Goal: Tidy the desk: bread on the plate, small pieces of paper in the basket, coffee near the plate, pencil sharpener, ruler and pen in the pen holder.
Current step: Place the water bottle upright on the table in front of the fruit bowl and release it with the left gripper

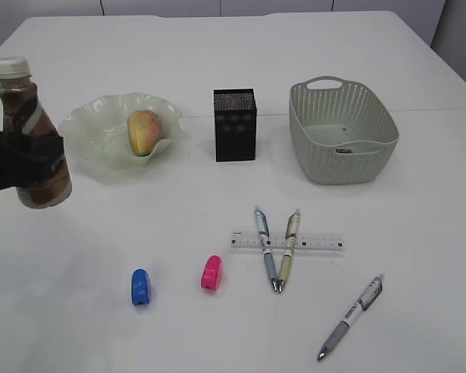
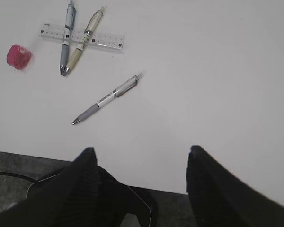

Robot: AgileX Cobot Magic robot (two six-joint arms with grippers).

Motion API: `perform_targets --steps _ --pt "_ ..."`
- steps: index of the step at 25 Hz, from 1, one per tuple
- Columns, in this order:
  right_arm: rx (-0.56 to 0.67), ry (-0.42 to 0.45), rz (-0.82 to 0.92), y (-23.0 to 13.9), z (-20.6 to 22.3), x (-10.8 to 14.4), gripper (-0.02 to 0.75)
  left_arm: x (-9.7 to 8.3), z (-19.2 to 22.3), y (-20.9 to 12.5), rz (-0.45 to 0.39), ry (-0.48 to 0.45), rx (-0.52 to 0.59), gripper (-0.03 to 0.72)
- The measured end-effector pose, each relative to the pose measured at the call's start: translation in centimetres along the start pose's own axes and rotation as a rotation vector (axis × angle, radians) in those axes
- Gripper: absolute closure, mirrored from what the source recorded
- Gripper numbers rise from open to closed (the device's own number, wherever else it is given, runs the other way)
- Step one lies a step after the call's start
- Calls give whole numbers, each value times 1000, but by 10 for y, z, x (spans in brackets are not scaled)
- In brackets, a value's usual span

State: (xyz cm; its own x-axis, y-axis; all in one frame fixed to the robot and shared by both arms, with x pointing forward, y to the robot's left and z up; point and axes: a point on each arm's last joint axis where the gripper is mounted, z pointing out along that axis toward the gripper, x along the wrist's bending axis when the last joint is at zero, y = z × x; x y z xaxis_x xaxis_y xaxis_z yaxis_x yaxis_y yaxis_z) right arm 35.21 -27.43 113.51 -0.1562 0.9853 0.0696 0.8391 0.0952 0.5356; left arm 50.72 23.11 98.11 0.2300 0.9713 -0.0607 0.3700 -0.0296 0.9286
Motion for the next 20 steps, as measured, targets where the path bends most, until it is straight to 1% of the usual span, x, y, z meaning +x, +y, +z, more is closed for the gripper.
perform_targets --steps 2,6,8,10,13,15,16,20 --pt "0 0 1 0 0 0 271 1 -3 -10 -9 1 -71 340" --pt "0 0 1 0 0 0 271 3 1 -26 -19 10 -65 340" --pt "0 0 2 0 0 0 271 3 5 -29 -20 11 -75 340" --pt "0 0 2 0 0 0 270 4 8 -29 -19 10 -120 340" --pt "0 0 2 0 0 0 270 4 14 -27 -20 8 -238 340" --pt "0 0 2 0 0 0 271 5 19 -29 -26 15 -286 340" --pt "2 0 2 0 0 0 271 6 23 -34 -27 19 -284 340" --pt "2 0 2 0 0 0 271 8 46 -55 -29 31 -208 340"
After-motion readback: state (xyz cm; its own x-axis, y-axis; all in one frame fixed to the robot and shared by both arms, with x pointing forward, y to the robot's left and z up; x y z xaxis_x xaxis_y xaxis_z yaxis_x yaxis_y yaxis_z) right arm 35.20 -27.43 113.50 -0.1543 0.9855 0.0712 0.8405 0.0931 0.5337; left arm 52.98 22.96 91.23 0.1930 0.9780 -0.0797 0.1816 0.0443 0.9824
